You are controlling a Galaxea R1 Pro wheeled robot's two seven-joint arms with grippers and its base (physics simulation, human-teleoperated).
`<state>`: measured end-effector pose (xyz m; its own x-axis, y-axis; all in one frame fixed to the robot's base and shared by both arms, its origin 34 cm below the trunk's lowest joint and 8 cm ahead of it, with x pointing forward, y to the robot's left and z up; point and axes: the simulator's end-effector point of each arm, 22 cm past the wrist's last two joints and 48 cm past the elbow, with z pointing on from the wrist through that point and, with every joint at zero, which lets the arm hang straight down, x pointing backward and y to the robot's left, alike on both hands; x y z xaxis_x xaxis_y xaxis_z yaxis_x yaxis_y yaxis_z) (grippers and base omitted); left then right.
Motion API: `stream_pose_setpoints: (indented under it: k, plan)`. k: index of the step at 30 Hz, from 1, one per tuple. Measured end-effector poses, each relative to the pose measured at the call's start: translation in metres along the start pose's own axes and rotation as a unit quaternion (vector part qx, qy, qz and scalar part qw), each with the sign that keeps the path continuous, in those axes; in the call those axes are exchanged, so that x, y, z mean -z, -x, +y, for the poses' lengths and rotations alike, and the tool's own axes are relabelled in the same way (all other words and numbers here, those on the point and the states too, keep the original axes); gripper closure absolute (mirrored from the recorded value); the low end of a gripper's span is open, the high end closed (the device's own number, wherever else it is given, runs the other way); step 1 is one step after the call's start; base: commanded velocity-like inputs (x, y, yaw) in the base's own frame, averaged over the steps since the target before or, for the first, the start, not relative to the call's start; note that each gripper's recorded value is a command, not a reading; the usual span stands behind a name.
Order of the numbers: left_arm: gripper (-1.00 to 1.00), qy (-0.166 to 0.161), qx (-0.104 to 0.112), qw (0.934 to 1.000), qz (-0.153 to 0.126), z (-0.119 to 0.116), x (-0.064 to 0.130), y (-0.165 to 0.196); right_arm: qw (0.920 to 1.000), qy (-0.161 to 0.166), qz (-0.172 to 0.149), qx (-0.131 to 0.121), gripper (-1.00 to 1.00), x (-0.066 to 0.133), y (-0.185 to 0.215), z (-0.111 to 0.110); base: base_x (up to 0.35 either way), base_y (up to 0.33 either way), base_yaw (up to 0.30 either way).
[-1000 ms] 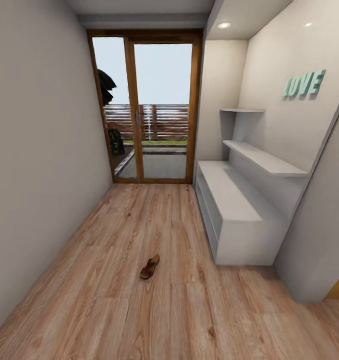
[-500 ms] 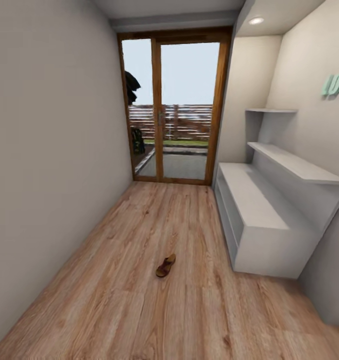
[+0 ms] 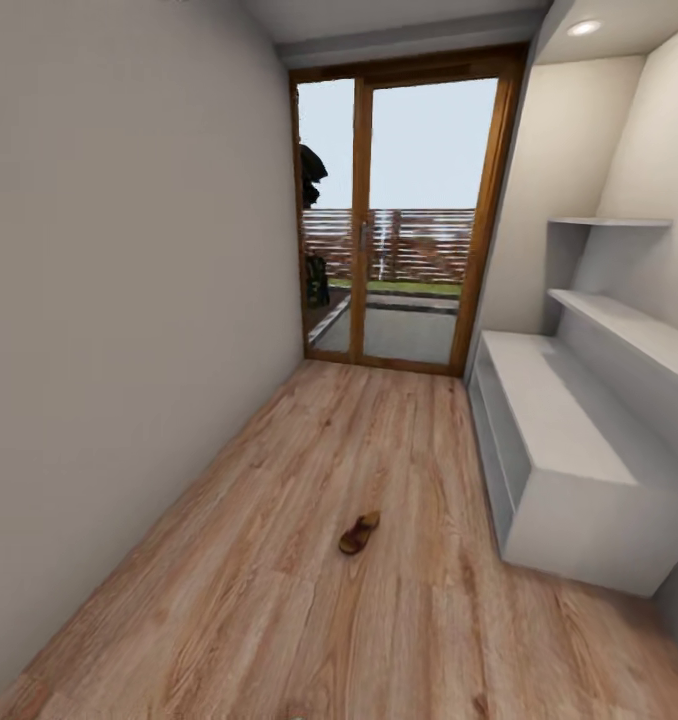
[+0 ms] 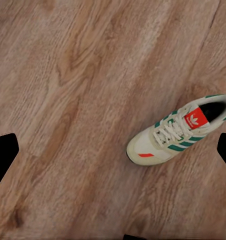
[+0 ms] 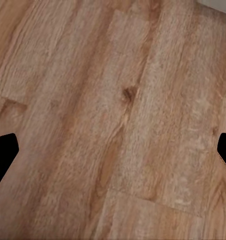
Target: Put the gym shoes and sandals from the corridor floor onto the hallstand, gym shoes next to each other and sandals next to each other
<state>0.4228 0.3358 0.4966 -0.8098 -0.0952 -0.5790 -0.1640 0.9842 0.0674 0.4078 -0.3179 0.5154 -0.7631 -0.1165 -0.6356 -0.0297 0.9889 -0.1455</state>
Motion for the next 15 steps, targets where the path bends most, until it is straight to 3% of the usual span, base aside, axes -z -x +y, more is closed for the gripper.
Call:
stream_pose_setpoints:
  k: [15]
  plan:
    - [-1.00, 0.000, 0.000, 1.0000, 0.000, -0.0001, 0.0000, -0.0001, 1.0000, 0.000, 0.000, 0.000, -1.00, 0.0000, -0.0001, 0.0000, 0.000, -0.273, 0.278]
